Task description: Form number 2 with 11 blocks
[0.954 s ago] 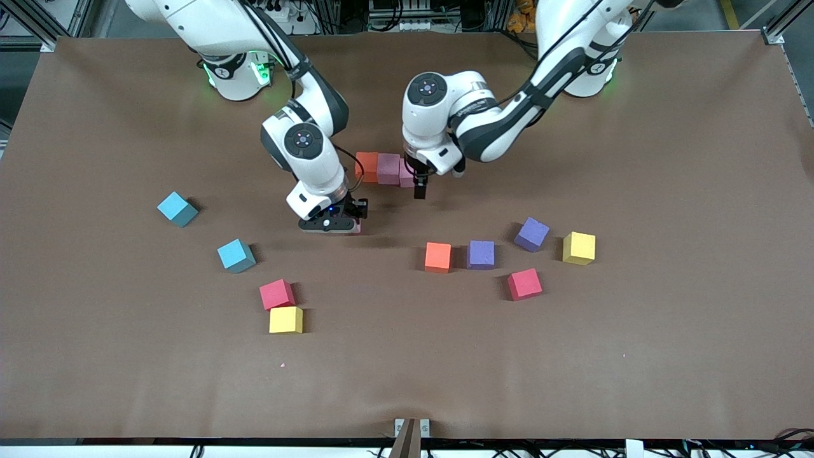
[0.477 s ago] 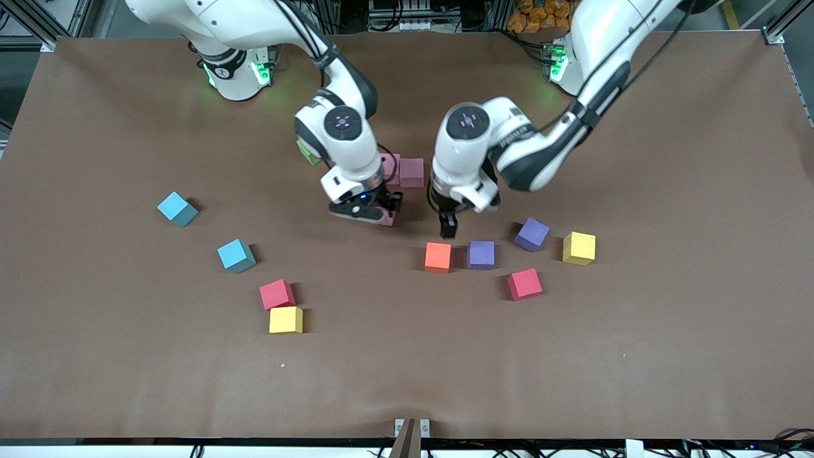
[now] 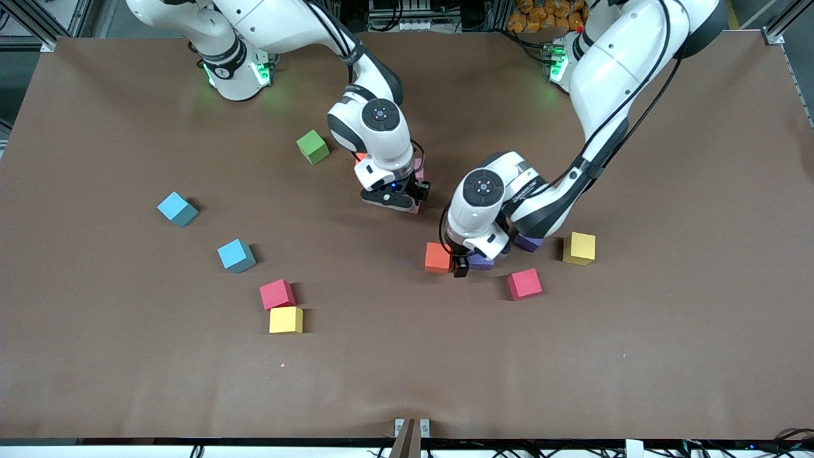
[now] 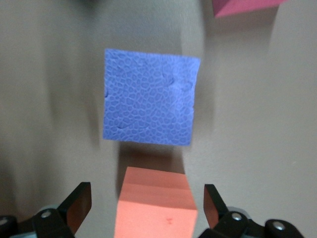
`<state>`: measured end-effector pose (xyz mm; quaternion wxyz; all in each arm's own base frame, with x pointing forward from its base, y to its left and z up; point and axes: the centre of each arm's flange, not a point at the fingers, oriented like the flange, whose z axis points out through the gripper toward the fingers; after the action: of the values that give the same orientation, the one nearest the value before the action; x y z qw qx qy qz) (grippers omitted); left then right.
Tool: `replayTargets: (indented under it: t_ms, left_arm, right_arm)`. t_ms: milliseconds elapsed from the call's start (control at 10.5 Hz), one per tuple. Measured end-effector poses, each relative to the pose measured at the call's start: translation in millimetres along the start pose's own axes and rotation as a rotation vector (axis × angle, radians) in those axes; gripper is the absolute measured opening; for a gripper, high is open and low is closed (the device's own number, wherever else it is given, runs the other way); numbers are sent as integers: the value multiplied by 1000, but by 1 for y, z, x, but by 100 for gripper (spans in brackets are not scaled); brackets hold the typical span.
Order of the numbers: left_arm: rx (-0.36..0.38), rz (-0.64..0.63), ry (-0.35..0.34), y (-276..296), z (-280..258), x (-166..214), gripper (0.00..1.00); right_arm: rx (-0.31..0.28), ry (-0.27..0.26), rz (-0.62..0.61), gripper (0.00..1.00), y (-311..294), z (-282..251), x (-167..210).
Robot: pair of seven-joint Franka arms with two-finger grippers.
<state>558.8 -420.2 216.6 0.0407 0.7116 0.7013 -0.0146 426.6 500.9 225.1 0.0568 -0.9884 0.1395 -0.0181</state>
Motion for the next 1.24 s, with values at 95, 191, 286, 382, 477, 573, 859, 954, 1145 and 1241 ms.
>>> replayTargets:
  t_ms: [95, 191, 286, 382, 477, 573, 859, 954, 1145, 1241]
  left_arm:
    - [1, 38, -1, -1, 1, -2, 100]
    - [-1, 54, -3, -1, 0, -4, 100]
    - [-2, 60, -4, 0, 0, -4, 100]
    - [-3, 62, -4, 0, -1, -4, 100]
    - [-2, 65, -3, 0, -1, -4, 100]
    - [0, 69, -2, -1, 1, -4, 100]
    - [10, 82, -2, -6, 7, -11, 100]
    - [13, 88, -4, -9, 9, -15, 100]
    - [17, 97, -8, -12, 13, -22, 100]
    - [19, 100, -9, -14, 15, -25, 100]
  right_arm:
    - [-8, -4, -6, 60, 0, 3, -4]
    - [-17, -9, -18, 60, -2, 8, -11]
    - [-23, -15, -28, 60, -3, 12, -18]
    - [-30, -19, -35, 60, -4, 17, -22]
    - [-38, -18, -44, 60, -3, 22, -24]
    - [-42, -16, -51, 60, -2, 24, -25]
    - [-46, -12, -60, 60, -3, 24, -26]
    - [-47, -12, -61, 60, -3, 24, -26]
    - [-49, -11, -65, 60, -3, 25, -24]
    - [-50, -11, -67, 60, -3, 25, -24]
